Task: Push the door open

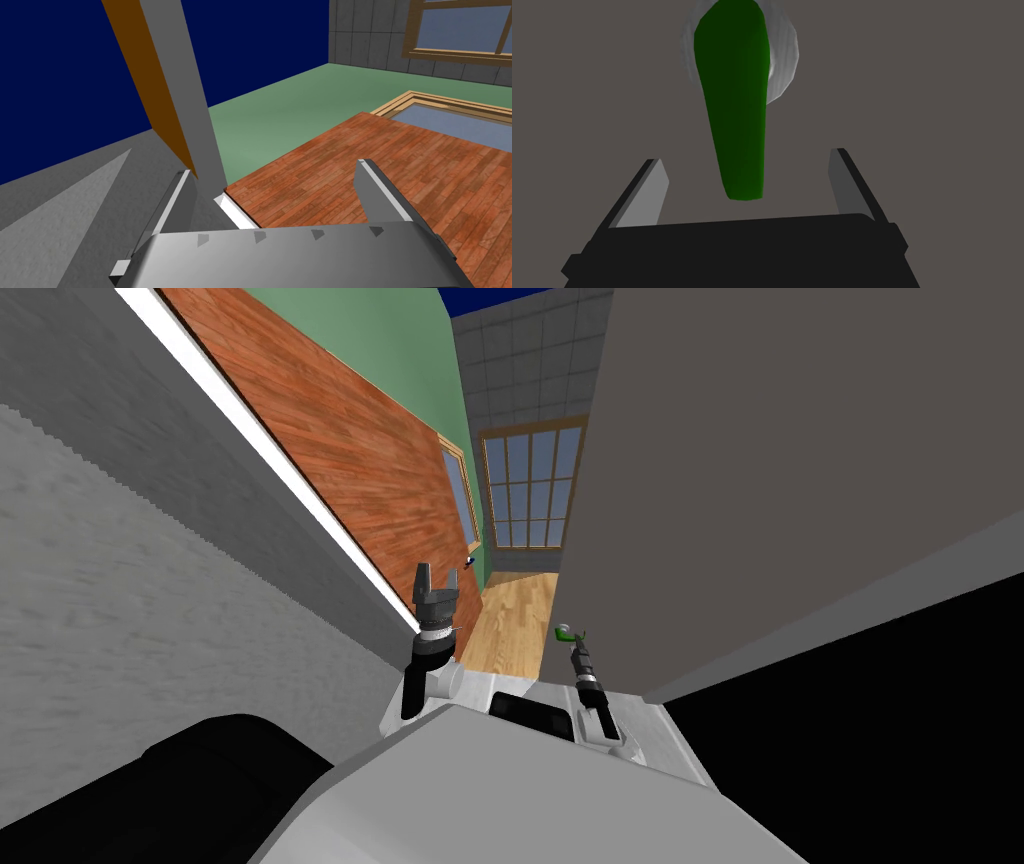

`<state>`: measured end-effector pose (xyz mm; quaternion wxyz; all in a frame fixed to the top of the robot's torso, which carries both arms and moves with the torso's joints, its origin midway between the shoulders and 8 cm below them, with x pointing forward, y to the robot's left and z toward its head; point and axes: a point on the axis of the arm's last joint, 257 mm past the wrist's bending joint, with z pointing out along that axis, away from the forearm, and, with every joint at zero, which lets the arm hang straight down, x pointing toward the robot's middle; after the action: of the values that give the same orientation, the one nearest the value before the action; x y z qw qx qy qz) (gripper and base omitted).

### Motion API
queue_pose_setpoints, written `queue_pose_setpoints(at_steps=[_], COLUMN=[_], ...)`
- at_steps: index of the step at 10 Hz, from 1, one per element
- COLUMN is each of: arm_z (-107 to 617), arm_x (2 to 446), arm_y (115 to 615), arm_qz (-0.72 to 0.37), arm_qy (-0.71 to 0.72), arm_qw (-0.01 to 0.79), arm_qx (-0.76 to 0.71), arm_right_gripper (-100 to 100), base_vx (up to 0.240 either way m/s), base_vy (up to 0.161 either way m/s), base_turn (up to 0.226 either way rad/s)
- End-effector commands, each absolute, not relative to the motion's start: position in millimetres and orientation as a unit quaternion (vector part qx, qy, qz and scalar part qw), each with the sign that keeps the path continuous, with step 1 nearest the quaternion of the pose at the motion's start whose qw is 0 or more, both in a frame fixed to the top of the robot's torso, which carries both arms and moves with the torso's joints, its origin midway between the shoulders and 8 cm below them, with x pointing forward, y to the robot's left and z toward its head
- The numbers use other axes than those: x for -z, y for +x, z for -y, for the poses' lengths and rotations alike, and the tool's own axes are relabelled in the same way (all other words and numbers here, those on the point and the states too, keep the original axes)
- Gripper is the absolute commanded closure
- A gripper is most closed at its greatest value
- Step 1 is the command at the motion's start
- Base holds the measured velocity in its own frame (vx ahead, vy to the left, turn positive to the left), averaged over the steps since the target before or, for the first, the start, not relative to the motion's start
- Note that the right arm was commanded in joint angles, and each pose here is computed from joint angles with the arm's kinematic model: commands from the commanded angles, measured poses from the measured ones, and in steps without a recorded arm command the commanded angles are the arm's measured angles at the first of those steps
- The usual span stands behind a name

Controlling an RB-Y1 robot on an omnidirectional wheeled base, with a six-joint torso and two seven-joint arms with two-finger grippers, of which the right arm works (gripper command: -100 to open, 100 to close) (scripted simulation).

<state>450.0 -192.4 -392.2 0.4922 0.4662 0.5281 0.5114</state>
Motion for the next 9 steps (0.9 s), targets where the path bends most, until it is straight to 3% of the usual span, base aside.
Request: queue_pose_setpoints(at_steps=[1,2,3,9], arm_z=[182.2,185.5,185.5,199.3], arm_x=[391.8,392.1,392.1,390.0], arm_y=[449.2,448.9,448.9,452.2], arm_qz=[-0.52,-0.523,-0.523,-0.522], arm_qy=[0.473,0.471,0.471,0.47], arm_qw=[0.487,0.489,0.489,0.498], arm_qx=[-0.517,-0.515,-0.515,-0.509], arm_right_gripper=[-100,-100,100,100], base_vx=[0.172,0.074,-0.008,0.011], base_vy=[0.027,0.011,-0.001,0.004], base_turn=[0.023,0.005,-0.004,0.0])
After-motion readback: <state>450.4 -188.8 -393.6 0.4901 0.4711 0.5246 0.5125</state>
